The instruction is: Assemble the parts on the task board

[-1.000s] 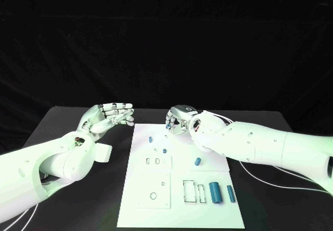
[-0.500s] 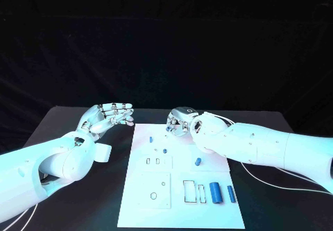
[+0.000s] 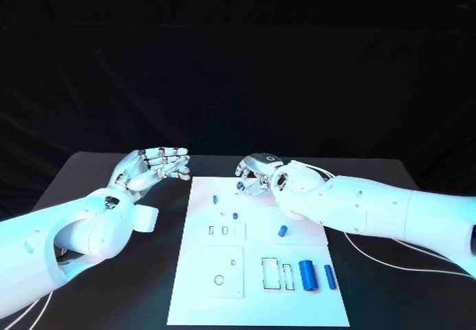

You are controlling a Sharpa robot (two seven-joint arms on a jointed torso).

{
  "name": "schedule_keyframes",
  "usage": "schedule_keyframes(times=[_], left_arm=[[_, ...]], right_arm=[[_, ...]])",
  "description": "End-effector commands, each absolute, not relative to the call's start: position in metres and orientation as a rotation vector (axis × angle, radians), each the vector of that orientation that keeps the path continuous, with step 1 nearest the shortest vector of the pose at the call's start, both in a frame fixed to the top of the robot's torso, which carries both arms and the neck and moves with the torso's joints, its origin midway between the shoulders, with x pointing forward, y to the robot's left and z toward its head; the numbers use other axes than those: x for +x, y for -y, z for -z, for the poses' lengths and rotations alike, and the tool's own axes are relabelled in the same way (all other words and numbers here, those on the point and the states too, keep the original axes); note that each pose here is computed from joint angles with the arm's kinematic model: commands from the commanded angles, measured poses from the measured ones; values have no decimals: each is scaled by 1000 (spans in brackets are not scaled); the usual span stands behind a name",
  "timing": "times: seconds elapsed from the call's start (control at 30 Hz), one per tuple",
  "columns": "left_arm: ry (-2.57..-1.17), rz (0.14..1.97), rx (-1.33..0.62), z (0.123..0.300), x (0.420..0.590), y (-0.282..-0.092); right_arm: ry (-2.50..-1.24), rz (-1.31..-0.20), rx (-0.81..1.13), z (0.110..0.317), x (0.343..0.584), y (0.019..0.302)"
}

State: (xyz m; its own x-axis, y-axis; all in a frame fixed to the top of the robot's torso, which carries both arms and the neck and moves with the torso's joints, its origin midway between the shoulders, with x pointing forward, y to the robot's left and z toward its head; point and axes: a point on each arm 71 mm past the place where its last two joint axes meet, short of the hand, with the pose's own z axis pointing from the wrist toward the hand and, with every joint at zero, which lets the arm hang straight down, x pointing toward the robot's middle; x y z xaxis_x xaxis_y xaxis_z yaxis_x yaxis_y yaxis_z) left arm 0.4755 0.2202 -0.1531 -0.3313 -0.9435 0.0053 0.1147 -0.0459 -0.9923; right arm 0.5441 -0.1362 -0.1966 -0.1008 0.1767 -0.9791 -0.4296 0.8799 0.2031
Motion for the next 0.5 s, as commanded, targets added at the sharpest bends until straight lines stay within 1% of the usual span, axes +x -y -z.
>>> schedule_keyframes(times=[0.03,0.2,0.37,0.5], left_arm=[[-1348,1549,-953,152,475,-218],[-1348,1547,-954,152,476,-219],[-1348,1542,-956,152,476,-221],[-1348,1540,-957,152,476,-223]], right_arm=[[-1582,-528,-215,196,543,136],[-1581,-524,-207,195,540,144],[-1565,-529,-165,189,531,167],[-1568,-542,-90,180,522,191]])
